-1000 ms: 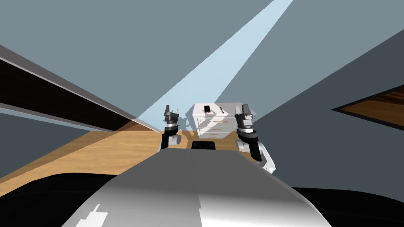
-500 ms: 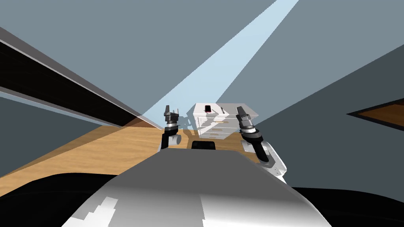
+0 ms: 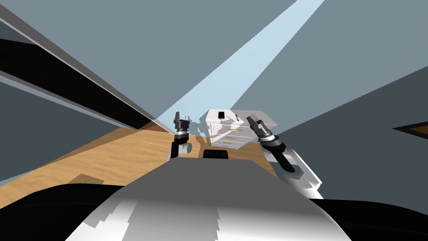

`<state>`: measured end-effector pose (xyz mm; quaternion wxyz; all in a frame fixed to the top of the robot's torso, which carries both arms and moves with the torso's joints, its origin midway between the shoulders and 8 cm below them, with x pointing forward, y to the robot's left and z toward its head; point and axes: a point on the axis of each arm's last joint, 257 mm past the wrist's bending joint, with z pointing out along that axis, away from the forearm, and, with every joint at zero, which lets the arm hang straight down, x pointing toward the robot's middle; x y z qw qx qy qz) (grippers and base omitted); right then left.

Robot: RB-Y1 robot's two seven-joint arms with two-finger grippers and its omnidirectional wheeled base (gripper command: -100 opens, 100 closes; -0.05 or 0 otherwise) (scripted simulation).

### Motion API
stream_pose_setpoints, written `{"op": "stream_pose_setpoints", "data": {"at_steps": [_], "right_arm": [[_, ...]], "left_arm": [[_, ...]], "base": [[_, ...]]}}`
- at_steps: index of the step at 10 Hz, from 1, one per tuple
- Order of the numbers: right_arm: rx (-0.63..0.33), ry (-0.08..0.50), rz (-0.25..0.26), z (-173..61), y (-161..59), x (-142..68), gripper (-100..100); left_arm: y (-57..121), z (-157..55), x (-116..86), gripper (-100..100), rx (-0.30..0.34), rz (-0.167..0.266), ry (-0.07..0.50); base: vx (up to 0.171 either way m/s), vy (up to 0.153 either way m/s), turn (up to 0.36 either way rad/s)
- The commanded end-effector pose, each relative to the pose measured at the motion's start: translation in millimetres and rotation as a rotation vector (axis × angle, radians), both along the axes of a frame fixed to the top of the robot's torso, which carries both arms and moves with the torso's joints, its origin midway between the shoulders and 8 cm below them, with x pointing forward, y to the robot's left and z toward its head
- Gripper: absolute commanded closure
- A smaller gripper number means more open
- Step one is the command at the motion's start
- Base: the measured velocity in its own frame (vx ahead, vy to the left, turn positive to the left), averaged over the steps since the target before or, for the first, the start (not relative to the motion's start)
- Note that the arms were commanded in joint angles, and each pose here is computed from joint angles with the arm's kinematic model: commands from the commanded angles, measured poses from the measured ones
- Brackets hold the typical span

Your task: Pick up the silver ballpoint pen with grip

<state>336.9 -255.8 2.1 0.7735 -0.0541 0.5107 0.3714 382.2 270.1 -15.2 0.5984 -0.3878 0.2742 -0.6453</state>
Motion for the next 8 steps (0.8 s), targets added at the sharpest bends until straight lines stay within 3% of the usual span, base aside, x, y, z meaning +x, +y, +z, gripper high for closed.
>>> {"op": "stream_pose_setpoints", "data": {"at_steps": [1, 2, 3, 4, 6, 7, 8], "right_arm": [[-0.09, -0.004, -0.001, -4.1, 0.7, 1.5, -100], [-0.198, -0.02, -0.031, -9.7, -5.8, 3.1, -100], [-0.235, -0.016, -0.015, -11.7, -2.3, 3.3, -100], [-0.34, -0.032, -0.044, -16.9, -10.1, 4.9, -100], [-0.39, -0.029, -0.022, -19.8, -5.7, 5.3, -100], [-0.51, -0.046, -0.044, -26.4, -13.8, 7.1, -100], [-0.542, -0.045, -0.028, -28.0, -11.1, 7.3, -100]], "left_arm": [[0.0, 0.0, 0.0, 0, 0.0, 0.0, 0.0], [0.0, 0.0, 0.0, 0, 0.0, 0.0, 0.0], [0.0, 0.0, 0.0, 0, 0.0, 0.0, 0.0], [0.0, 0.0, 0.0, 0, 0.0, 0.0, 0.0], [0.0, 0.0, 0.0, 0, 0.0, 0.0, 0.0], [0.1, -0.1, 0.0, 0, 0.0, 0.0, 0.0], [0.0, 0.0, 0.0, 0, 0.0, 0.0, 0.0]], "base": [[-0.027, -0.044, 0.09], [-0.036, -0.039, 0.197], [-0.027, -0.038, 0.087], [-0.029, -0.038, 0.16], [-0.017, -0.027, 0.045], [-0.019, -0.021, 0.161], [-0.023, -0.032, 0.109]]}}
